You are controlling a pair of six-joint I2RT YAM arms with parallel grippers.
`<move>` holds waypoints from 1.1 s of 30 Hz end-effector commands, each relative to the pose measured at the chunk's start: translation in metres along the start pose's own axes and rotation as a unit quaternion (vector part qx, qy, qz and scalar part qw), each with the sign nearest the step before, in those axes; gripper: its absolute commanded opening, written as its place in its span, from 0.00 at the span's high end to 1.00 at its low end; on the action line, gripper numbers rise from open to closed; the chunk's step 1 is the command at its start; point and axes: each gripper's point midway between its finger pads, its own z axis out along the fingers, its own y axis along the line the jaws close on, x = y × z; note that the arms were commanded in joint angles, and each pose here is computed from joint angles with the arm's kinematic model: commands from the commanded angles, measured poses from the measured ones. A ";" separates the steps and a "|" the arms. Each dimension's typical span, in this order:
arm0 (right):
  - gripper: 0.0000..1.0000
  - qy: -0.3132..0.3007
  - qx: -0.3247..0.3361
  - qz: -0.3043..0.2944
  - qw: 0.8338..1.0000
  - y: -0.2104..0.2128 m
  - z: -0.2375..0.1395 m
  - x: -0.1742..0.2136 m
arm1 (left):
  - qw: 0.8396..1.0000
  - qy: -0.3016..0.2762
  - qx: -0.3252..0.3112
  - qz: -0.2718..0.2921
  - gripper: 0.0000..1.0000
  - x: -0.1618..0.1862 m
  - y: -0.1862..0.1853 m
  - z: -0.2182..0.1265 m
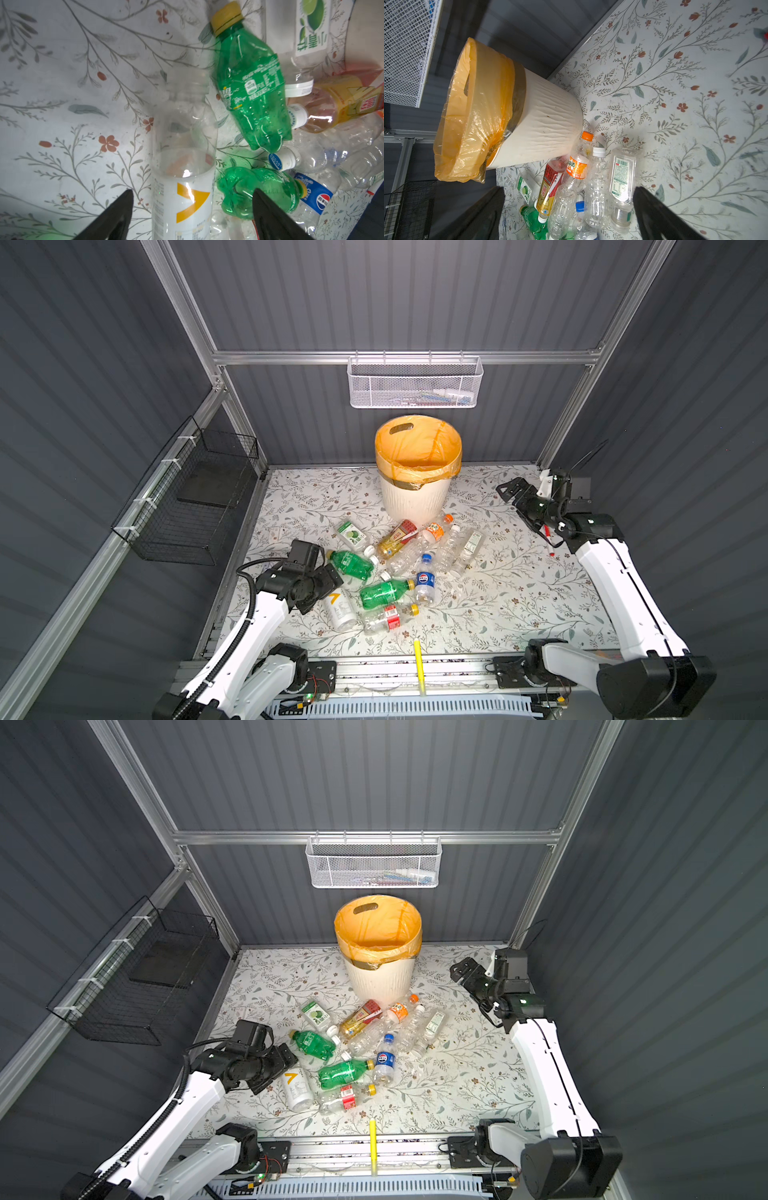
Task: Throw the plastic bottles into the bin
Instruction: 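Grasp a clear bottle with the left gripper while the right gripper withdraws, then lift the clear bottle over the bin and release it with the left gripper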
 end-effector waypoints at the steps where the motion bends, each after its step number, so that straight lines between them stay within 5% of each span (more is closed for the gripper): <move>1: 0.02 0.009 0.028 -0.001 1.000 -0.019 0.010 0.008 | 0.999 0.043 0.005 -0.014 0.12 0.020 0.002 0.002; 16: 0.02 0.027 0.042 0.035 0.998 -0.049 0.028 0.026 | 0.996 0.090 -0.003 -0.008 0.23 0.041 0.011 0.041; 22: 0.02 0.032 0.050 0.044 0.997 -0.059 0.029 0.033 | 0.996 0.093 -0.013 -0.008 0.37 0.042 0.016 0.054; 33: 0.03 0.043 0.057 0.060 0.996 -0.069 0.034 0.040 | 0.999 0.038 0.005 0.013 0.45 0.010 -0.011 0.031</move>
